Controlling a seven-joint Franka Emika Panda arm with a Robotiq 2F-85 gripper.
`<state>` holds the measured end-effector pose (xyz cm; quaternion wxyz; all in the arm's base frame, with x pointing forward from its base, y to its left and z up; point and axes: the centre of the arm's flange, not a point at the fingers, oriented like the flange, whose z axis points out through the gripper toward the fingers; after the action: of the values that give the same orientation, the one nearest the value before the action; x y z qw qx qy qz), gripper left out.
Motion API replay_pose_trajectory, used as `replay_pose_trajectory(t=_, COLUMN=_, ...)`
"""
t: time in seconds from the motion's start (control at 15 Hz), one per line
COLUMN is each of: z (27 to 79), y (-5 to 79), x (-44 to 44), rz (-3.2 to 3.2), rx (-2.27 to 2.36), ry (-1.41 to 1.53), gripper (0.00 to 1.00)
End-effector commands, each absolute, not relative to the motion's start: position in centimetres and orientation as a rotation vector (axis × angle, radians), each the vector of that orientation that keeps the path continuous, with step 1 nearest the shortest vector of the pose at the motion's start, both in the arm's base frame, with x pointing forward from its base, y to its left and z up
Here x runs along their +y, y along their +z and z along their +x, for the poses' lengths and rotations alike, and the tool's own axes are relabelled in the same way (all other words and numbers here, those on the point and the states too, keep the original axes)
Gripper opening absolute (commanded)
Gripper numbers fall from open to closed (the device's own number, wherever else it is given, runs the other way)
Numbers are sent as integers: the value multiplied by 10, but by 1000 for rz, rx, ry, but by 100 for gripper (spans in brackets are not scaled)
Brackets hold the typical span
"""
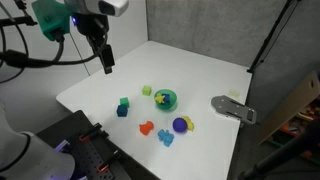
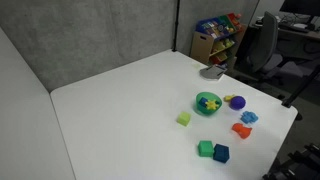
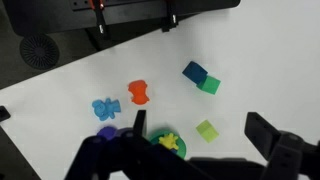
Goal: Remove the yellow microbe shaped toy from the green bowl and put it on top of the light green block
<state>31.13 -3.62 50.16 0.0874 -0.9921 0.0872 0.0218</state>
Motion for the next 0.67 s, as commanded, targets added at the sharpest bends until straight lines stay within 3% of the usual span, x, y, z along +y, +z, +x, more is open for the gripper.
replay_pose_trajectory(t=0.0, z=311, y=502, x=-36, rz=-2954, rx=260, ry=65, gripper=100)
replay_pose_trajectory(t=0.6, z=327, y=504, x=-37, rz=-2963, rx=272, ry=70, gripper=100)
